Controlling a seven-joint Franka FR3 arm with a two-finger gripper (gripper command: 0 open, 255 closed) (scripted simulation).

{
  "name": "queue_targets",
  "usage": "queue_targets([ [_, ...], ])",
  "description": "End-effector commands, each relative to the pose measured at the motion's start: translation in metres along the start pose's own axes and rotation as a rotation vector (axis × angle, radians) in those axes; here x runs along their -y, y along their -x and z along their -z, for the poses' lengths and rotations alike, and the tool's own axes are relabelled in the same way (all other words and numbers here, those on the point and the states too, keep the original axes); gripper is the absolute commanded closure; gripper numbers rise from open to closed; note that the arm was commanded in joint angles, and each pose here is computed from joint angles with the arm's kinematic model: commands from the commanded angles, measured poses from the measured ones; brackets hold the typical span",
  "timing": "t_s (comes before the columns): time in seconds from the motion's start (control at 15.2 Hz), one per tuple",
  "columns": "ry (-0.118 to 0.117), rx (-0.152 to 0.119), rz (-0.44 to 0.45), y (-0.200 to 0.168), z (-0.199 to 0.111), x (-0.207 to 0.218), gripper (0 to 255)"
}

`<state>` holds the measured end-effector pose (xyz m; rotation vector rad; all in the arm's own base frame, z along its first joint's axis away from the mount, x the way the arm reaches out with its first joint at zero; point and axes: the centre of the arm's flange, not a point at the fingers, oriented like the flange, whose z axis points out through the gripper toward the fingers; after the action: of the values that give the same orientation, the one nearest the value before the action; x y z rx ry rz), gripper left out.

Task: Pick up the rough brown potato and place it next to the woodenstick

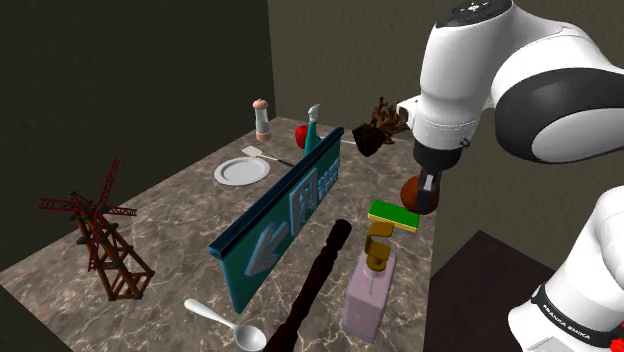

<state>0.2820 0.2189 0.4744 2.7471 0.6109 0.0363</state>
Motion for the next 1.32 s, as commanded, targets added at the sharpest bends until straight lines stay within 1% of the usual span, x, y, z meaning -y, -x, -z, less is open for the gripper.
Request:
queue_targets([
  [0.0,-0.001,0.001,-0.001,0.001,0.008,0.026,255],
  [1.25,-0.001,0.001,-0.001,0.022,0.087,0.263,255],
])
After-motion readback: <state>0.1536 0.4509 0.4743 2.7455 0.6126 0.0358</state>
